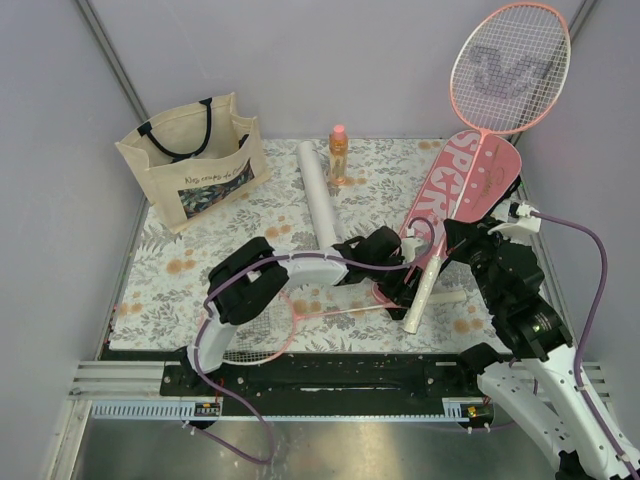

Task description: Pack up the badminton gear

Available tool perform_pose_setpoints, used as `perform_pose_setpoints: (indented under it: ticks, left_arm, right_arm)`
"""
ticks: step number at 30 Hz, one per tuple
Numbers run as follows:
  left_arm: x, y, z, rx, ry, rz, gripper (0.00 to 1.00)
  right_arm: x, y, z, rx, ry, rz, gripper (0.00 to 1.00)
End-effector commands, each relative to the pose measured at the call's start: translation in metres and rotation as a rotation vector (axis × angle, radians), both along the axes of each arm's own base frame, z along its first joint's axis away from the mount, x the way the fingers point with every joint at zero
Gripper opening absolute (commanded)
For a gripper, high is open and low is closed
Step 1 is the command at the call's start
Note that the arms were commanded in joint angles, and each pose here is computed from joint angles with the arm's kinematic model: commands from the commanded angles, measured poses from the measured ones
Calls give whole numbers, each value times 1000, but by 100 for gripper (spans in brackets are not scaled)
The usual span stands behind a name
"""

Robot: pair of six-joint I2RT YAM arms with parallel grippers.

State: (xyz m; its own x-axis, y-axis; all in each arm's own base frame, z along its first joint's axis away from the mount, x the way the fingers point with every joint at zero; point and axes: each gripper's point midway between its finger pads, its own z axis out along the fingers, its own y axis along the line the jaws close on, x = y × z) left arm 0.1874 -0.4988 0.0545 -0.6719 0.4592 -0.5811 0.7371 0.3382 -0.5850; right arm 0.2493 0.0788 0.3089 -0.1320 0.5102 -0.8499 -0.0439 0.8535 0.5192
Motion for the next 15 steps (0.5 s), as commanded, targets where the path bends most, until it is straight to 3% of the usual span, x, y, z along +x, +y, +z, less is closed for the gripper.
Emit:
perform_pose_setpoints:
  ticks: [1, 10, 15]
  left_arm:
    - [-25, -11, 53, -154, -5, -68, 59]
    - [-58, -5, 47, -180, 42, -70, 59]
    - [-28, -6, 58, -132, -95, 38, 61]
  right_arm:
    - [1, -4, 31, 29, -81, -17, 0]
    - [-3, -5, 30, 49, -82, -18, 0]
    - [-6, -3, 31, 59, -82, -3, 0]
